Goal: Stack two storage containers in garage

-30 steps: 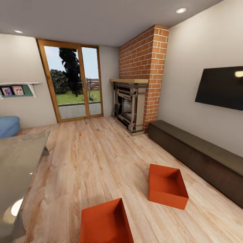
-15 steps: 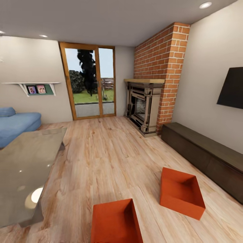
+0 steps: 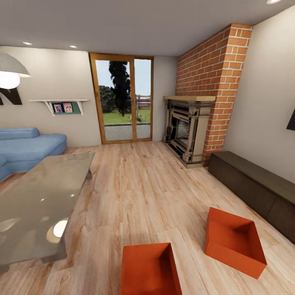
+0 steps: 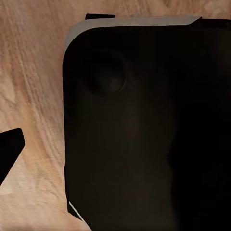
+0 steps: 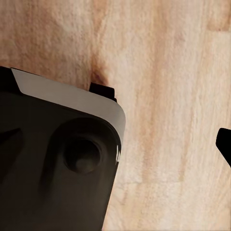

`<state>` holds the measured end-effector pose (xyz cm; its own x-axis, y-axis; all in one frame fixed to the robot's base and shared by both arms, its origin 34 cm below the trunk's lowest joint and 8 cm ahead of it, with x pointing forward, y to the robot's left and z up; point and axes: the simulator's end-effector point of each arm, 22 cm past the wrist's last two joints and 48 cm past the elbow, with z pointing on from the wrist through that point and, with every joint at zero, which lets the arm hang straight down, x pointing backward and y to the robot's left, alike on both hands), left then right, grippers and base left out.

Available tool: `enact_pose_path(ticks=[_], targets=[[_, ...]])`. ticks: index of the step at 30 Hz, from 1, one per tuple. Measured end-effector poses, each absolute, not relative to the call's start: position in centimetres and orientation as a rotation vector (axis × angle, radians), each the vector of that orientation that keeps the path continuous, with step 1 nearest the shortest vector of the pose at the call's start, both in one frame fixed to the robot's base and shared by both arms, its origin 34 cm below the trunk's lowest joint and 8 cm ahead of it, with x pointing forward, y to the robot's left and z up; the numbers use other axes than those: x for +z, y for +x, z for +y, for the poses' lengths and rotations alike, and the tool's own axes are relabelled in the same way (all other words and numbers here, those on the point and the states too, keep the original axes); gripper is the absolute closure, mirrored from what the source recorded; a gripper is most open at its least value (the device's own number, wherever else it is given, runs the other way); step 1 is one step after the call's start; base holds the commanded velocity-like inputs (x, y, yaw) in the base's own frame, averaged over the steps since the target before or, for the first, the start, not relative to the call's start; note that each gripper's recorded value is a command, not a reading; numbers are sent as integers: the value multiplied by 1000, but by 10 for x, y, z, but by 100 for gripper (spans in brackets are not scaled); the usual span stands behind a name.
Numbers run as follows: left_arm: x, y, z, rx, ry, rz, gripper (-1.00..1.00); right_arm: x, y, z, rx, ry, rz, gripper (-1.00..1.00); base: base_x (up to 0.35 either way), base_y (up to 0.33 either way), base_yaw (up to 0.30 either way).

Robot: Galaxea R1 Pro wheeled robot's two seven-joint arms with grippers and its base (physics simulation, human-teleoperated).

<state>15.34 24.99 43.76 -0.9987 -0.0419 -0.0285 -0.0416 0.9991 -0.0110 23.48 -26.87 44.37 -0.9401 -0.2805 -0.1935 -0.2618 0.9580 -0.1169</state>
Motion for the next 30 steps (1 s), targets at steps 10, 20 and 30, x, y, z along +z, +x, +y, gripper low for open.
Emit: enact_pose_path(ticks=[10,20,30], targets=[[438,155,251,-15,-65,3107,-100,444,235,-269,-132,-406,2901,-100,0,-112,1],[438,157,251,-13,-66,3096,-100,444,235,-268,-131,-406,2901,-100,0,-1,3],[438,157,251,-13,-66,3095,-100,444,235,-269,-132,-406,2901,-100,0,0,144]])
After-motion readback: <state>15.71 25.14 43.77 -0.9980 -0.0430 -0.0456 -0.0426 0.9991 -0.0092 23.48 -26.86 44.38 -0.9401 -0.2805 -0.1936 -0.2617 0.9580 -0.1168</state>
